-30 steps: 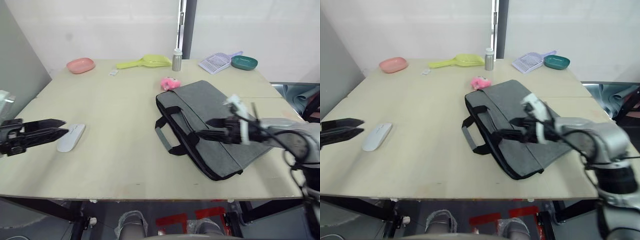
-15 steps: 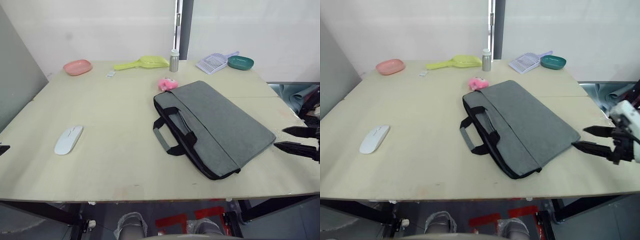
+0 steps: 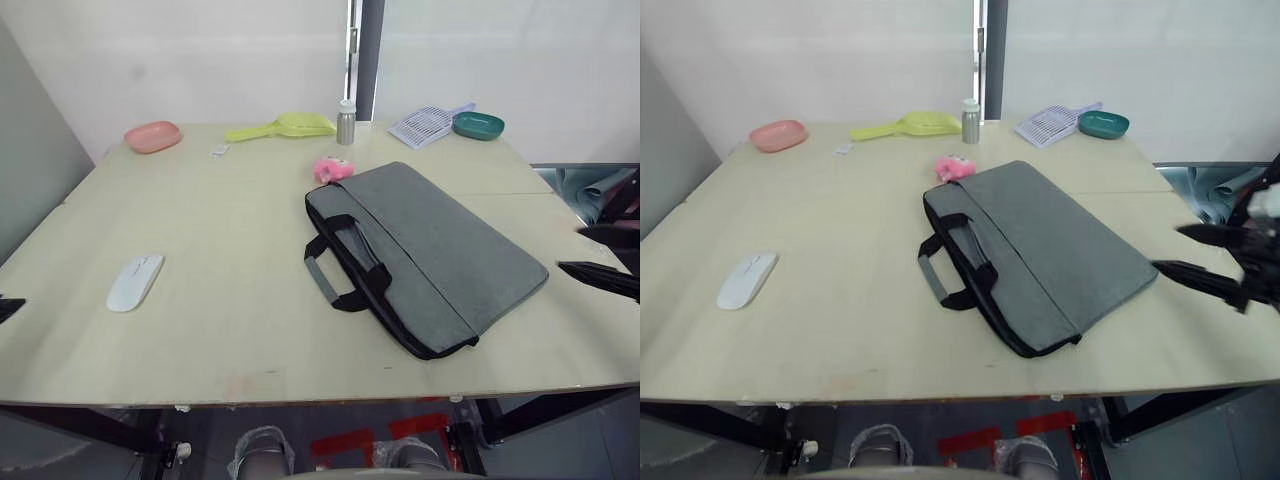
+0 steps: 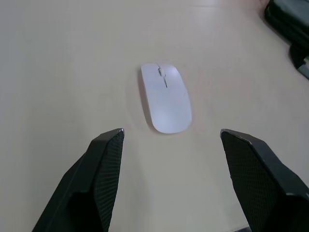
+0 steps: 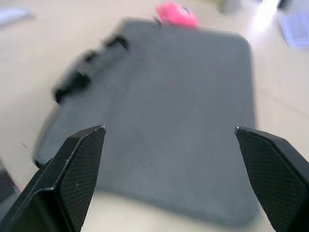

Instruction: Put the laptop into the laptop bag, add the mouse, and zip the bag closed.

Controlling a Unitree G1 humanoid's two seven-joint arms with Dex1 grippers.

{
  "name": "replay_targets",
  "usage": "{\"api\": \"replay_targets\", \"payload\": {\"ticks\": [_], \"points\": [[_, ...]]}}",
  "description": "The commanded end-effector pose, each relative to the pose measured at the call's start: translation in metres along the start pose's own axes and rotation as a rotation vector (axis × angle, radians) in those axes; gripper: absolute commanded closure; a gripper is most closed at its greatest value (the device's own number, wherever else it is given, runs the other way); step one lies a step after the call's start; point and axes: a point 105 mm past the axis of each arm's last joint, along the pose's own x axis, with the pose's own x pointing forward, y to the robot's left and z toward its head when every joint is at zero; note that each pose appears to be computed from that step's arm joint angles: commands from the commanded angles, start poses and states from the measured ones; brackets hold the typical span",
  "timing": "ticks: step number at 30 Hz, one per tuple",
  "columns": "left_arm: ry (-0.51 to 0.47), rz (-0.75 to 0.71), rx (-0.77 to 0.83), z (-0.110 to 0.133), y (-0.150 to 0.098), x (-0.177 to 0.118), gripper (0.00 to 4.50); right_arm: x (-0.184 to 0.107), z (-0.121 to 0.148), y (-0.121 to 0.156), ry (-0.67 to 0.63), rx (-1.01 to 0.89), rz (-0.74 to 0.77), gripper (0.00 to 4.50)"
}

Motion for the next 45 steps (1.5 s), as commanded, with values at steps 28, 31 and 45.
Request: {"api": "replay_targets", "payload": {"ticks": [28, 31, 45], "points": [[-0.028, 0.145, 0.088, 0.003, -0.002, 0.124, 0.05, 0.131, 0.052, 0.107, -0.116, -0.159, 0.456, 0.00], [-0.033, 0.160, 0.054, 0.002, 0.003, 0.132, 0.05, 0.130, 0.052, 0.107, -0.113, -0.159, 0.446, 0.00], [0.057, 0.137, 0.067, -0.023, 0.001, 0.158, 0.05, 0.126, 0.052, 0.110, -0.107, -0.161, 0.425, 0.00]]}}
